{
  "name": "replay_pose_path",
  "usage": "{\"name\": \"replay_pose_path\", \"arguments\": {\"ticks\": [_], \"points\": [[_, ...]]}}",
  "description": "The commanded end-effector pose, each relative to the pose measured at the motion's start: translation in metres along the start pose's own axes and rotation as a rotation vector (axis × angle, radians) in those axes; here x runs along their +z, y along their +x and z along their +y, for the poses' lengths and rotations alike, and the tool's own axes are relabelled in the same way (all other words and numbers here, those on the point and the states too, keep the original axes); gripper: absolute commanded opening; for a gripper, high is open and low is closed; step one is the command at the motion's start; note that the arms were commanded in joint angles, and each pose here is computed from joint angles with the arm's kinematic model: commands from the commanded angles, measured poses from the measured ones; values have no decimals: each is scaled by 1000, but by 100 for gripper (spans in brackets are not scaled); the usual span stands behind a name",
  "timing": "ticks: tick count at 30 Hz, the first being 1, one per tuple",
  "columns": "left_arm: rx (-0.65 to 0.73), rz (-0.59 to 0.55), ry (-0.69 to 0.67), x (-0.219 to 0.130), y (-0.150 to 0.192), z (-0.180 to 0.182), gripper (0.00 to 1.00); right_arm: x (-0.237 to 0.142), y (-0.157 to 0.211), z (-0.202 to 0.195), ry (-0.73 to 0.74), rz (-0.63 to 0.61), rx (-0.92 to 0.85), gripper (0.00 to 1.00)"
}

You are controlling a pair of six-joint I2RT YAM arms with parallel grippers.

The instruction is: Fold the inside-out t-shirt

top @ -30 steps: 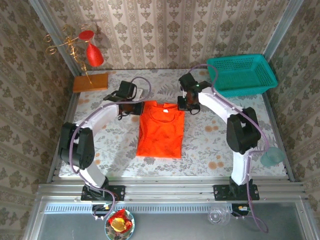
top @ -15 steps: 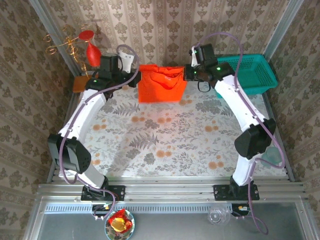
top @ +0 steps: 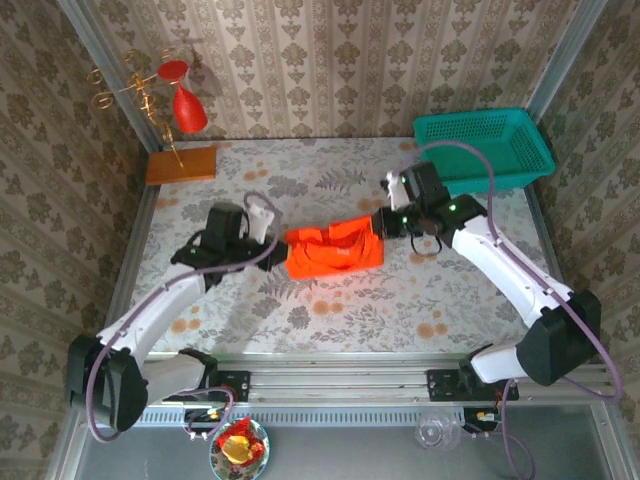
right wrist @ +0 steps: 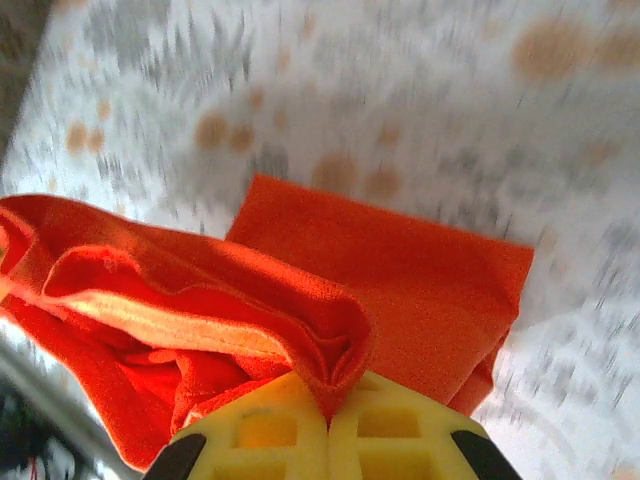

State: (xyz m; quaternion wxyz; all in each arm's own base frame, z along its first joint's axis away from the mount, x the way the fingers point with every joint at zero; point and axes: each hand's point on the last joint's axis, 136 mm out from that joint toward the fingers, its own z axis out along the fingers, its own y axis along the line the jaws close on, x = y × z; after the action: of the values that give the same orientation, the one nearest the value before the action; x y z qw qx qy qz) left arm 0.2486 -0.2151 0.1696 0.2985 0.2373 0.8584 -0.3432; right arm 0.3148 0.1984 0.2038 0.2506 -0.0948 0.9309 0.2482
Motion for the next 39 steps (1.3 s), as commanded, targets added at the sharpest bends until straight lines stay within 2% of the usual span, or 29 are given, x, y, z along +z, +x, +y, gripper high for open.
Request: {"name": "replay_pose_path", "arguments": {"ticks": [1,5,12,22,31,39], "points": [[-12,-87,-6,-7,-5,-12,0,-4,15,25,-124,-1,31,0],[-46,-55,-28,2,-1,-4,0,13,36,16,-95,43,94,0],[-112,127,-71,38,7,27,0,56,54,-38,125,141,269,0],[-194,268,-51,86,4,62,0,92,71,-87,269,226,351,0],[-205,381,38,121,10,68,2,96,94,-103,334,286,393,0],[-249,412,-33,127,16,93,2,84,102,-107,371,278,404,0]]}}
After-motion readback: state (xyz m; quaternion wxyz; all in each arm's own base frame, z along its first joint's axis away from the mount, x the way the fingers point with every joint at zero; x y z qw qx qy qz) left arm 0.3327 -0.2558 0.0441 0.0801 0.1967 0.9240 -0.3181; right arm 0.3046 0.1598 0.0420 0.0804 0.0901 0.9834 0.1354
